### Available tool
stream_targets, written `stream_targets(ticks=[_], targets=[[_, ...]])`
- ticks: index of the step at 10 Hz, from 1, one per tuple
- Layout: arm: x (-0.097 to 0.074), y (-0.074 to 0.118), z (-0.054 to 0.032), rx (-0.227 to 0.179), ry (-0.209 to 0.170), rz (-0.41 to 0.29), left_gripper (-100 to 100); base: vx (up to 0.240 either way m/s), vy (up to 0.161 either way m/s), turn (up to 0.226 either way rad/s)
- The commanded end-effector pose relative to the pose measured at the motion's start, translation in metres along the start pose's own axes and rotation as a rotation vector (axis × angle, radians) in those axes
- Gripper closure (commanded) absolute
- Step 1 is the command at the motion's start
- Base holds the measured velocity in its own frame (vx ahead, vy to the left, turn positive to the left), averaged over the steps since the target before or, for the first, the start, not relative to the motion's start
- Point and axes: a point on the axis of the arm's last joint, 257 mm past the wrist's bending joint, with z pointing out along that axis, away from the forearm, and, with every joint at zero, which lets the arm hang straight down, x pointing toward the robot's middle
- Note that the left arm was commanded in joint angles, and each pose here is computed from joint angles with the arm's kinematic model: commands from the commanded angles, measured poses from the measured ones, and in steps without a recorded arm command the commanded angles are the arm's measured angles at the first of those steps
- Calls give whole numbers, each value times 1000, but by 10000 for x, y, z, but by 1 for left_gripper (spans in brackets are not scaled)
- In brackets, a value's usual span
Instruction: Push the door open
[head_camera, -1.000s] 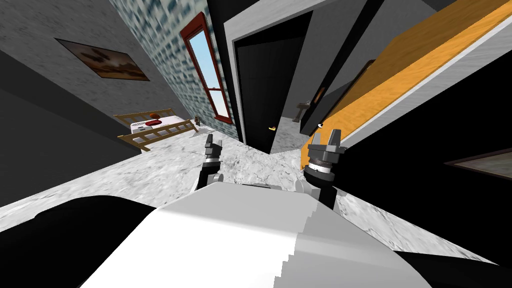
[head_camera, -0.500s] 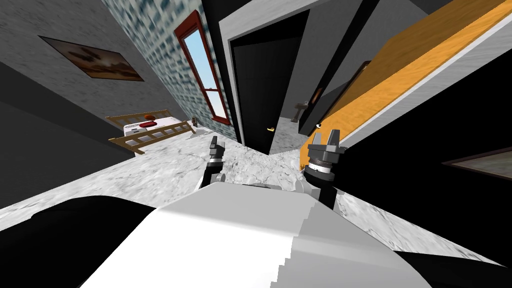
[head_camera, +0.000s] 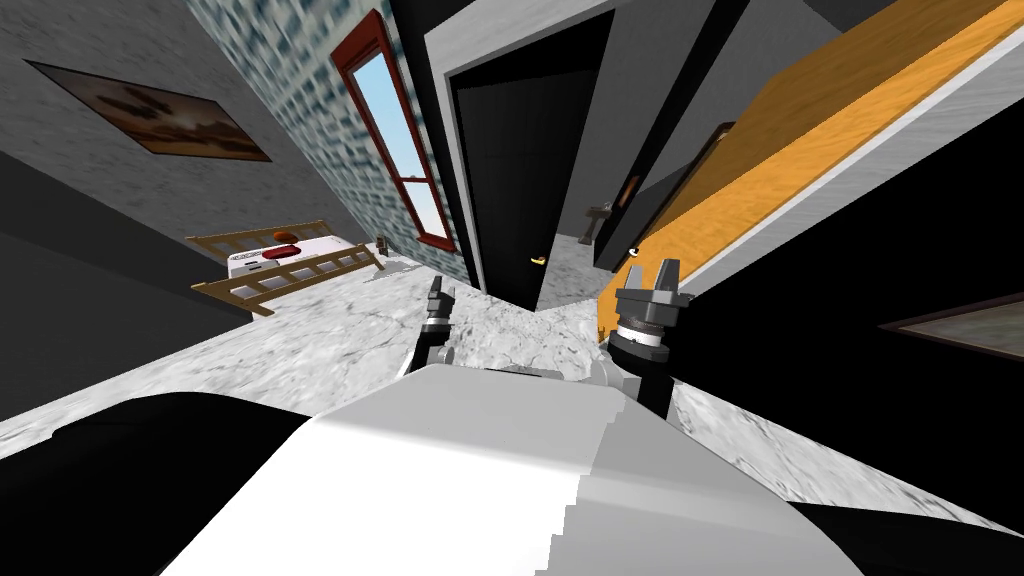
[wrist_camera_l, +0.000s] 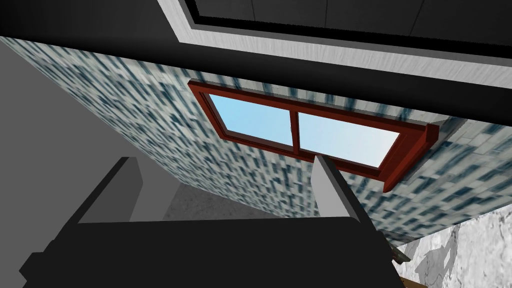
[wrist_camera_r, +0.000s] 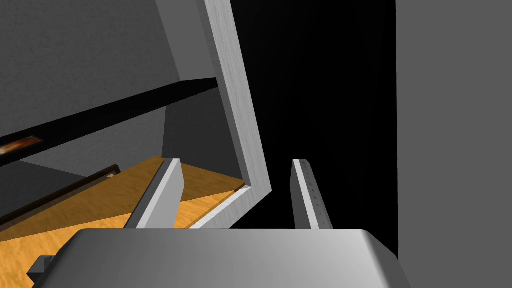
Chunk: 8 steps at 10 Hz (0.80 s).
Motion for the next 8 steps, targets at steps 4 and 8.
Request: stream_targets(ticks=[4, 8], targets=[[124, 363, 17, -42, 23, -9, -100, 87, -18, -57], [225, 682, 6, -82, 44, -15, -100, 107, -15, -62]])
